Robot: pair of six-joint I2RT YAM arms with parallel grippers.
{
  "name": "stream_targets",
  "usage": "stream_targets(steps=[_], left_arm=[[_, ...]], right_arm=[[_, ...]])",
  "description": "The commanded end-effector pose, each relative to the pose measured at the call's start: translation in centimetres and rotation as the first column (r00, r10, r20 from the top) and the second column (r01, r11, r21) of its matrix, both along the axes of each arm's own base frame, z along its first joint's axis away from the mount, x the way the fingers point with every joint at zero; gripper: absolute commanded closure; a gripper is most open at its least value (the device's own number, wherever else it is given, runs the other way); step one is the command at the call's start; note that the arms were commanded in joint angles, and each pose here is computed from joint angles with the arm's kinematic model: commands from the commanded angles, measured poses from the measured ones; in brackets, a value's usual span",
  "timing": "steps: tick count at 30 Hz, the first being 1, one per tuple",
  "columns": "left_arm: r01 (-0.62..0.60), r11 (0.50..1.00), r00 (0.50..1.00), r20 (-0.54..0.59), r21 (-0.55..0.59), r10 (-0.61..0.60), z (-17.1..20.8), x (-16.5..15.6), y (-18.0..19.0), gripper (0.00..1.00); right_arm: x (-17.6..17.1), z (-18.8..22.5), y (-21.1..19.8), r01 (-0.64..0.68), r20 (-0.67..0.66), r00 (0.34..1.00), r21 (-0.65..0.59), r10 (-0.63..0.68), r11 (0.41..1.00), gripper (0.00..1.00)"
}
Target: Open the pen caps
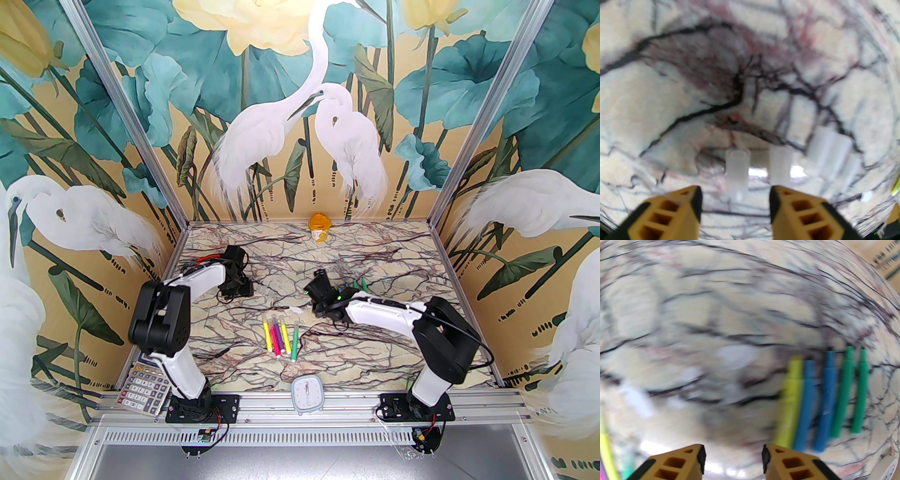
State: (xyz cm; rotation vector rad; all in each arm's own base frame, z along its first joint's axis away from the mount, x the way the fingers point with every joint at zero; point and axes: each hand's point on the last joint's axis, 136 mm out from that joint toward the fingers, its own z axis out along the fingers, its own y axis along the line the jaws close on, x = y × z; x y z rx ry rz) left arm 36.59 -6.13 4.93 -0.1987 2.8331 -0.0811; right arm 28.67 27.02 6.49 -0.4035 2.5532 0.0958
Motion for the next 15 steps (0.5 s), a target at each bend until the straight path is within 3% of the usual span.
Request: stream_targets(steps=[1,8,15], left_arm=[[0.002,0.998,0.993,0.115,-0.058,0.005,2.7,0.9,-0.5,0.39],[0.068,0.985,0.972,0.233,-0.158,-0.03,5.0,1.2,-2.3,0.33],[0.097,0.973,0.952,0.306,-0.207,-0.03,5.8,1.2,-3.1,0.32]], right_arm=[[-1.8,0.6,2.5,-0.032,-0.042,0.998,0.092,0.036,0.995,0.53],[-5.8,-1.9,6.0,-0.101,-0.142,0.983,0.128,0.119,0.987,0.52],[-7.8,-3.2,7.0,-0.117,-0.198,0.97,0.121,0.139,0.986,0.52]])
